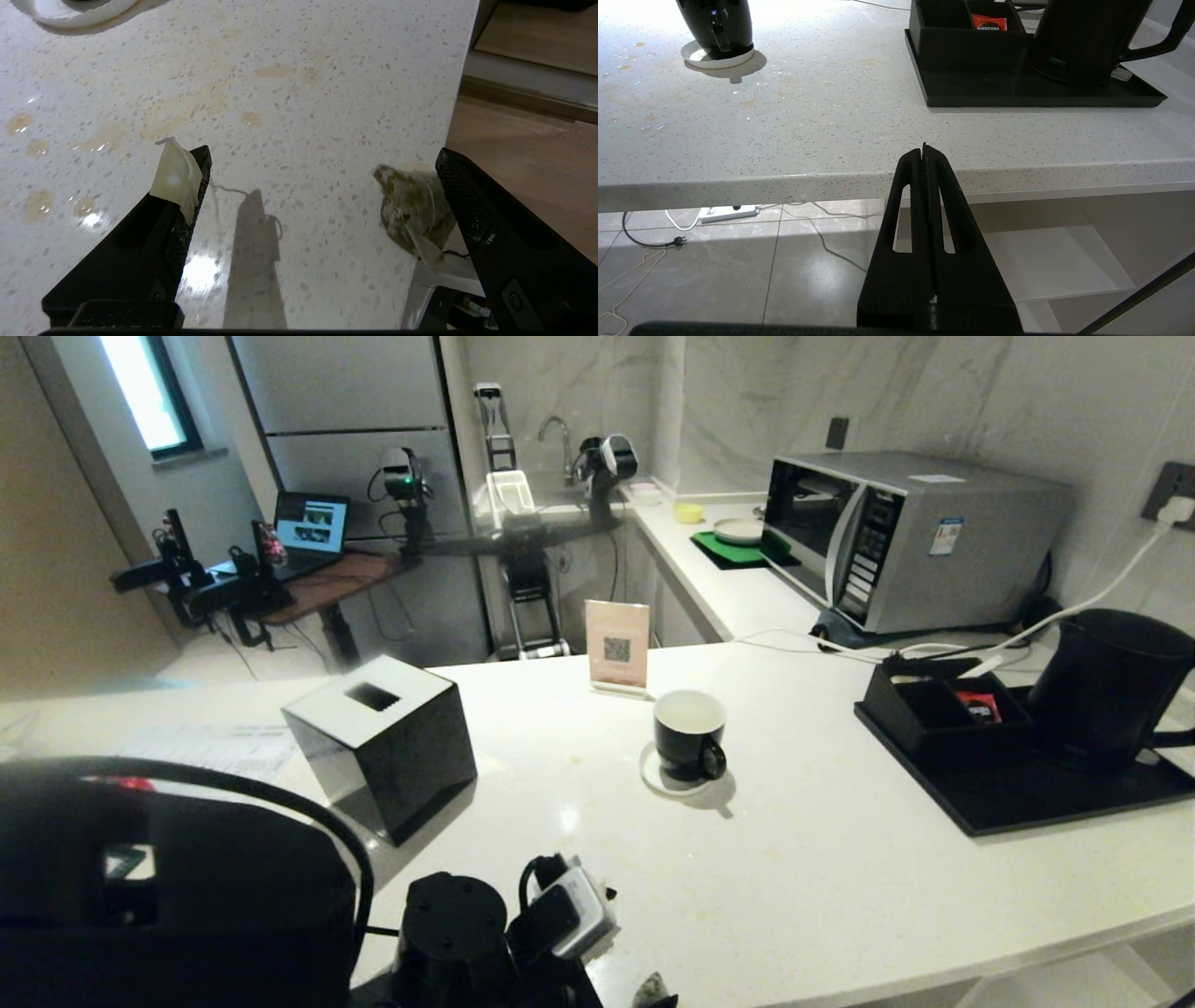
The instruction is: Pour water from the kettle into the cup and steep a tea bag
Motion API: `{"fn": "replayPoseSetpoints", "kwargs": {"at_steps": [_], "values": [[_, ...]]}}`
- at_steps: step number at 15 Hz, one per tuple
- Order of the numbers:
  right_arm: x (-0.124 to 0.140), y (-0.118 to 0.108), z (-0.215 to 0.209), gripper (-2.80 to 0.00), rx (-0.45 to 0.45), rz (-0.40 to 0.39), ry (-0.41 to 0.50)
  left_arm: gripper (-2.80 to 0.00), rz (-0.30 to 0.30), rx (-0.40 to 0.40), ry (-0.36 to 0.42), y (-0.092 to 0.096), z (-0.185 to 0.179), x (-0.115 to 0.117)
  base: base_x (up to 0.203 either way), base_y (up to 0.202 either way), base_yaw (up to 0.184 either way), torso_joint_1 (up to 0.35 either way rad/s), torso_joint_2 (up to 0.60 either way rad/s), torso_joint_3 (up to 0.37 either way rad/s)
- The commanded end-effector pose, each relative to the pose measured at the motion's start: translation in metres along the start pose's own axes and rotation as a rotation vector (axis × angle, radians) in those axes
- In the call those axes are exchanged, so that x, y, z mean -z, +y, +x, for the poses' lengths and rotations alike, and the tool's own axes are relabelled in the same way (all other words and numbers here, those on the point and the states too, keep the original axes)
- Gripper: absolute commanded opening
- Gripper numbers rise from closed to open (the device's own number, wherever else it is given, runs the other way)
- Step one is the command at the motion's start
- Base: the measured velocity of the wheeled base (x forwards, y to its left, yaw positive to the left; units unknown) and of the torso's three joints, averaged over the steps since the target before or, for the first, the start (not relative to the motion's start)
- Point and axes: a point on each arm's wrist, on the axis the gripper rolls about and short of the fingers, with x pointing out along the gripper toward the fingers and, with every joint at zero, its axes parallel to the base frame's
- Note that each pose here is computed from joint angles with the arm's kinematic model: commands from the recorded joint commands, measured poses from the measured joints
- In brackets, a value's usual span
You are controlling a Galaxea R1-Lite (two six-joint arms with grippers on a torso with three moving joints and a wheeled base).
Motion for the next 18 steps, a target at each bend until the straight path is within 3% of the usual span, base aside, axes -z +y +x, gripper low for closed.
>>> {"fn": "replayPoseSetpoints", "kwargs": {"at_steps": [1, 5, 11, 18], "values": [[0.000, 0.000, 0.000, -2.80, 0.000, -0.001, 0.000, 0.00, 0.008, -0.013, -0.056, 0.001, -0.010, -0.009, 0.000, 0.000, 0.000, 0.000, 0.00, 0.000], [0.000, 0.000, 0.000, -2.80, 0.001, -0.001, 0.001, 0.00, 0.011, -0.016, -0.074, 0.002, -0.015, -0.013, 0.000, 0.000, 0.000, 0.000, 0.00, 0.000], [0.000, 0.000, 0.000, -2.80, 0.000, -0.001, 0.001, 0.00, 0.015, 0.027, -0.022, -0.011, -0.026, -0.005, 0.000, 0.000, 0.000, 0.000, 0.00, 0.000], [0.000, 0.000, 0.000, -2.80, 0.000, -0.001, 0.002, 0.00, 0.019, 0.033, -0.024, -0.011, -0.012, -0.003, 0.000, 0.000, 0.000, 0.000, 0.00, 0.000]]}}
